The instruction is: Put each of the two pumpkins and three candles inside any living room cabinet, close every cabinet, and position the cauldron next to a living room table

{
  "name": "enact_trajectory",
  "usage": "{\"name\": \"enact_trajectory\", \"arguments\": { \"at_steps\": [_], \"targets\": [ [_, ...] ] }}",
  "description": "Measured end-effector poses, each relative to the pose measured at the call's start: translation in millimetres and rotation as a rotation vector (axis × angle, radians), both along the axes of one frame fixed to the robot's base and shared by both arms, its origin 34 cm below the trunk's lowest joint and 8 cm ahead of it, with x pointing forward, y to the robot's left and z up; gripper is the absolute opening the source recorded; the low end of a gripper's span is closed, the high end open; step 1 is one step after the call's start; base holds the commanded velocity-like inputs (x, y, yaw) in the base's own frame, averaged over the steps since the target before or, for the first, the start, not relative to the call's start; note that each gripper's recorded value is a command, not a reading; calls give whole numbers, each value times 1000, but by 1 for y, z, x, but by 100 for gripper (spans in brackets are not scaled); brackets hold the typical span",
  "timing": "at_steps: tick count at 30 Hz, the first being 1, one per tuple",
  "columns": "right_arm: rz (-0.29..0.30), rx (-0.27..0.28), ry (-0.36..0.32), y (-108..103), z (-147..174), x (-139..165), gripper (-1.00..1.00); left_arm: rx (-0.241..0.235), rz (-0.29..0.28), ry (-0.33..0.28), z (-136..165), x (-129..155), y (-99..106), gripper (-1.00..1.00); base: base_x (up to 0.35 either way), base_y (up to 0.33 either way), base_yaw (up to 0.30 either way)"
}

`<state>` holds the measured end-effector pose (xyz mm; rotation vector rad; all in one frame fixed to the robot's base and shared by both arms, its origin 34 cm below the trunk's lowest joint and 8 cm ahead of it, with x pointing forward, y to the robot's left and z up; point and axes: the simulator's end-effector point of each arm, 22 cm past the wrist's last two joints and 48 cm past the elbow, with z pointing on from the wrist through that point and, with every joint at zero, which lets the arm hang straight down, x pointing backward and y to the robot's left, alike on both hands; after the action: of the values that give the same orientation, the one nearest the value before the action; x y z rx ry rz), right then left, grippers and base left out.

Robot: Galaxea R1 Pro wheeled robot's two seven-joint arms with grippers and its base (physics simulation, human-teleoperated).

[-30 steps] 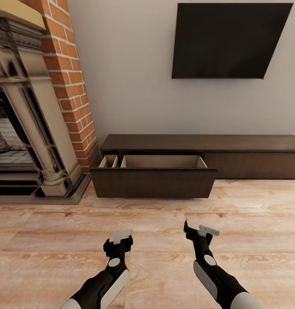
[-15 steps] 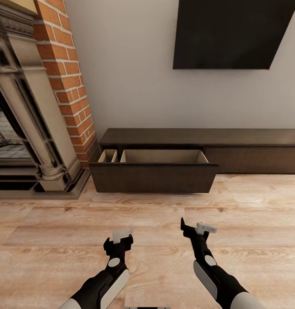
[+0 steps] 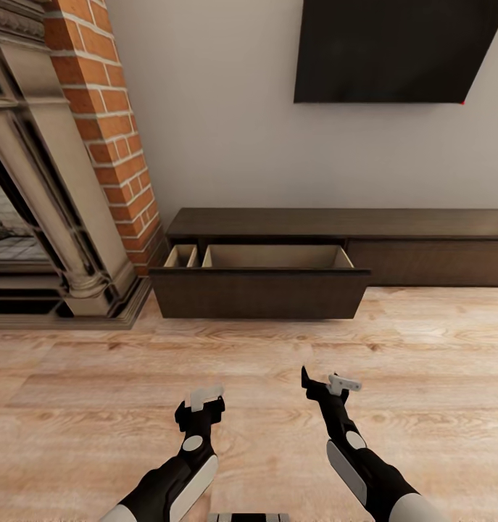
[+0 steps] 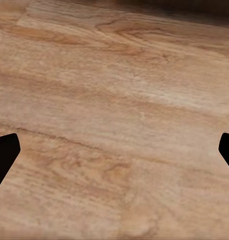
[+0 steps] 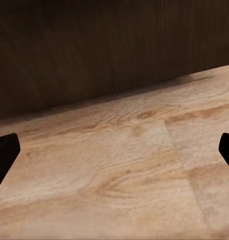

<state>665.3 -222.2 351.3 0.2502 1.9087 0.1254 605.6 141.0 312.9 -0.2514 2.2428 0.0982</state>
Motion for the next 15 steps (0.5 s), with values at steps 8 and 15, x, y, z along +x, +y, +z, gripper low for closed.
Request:
{"name": "enact_trajectory", "arguments": {
  "at_steps": [8, 15],
  "targets": [
    [0, 0, 22, 0, -14, -4, 100, -1, -1, 25, -14, -5, 0, 100, 0, 0, 0],
    [0, 0, 34, 0, -22, -6, 100, -1, 0, 39, -20, -8, 0, 100, 0, 0, 0]
  ]
}}
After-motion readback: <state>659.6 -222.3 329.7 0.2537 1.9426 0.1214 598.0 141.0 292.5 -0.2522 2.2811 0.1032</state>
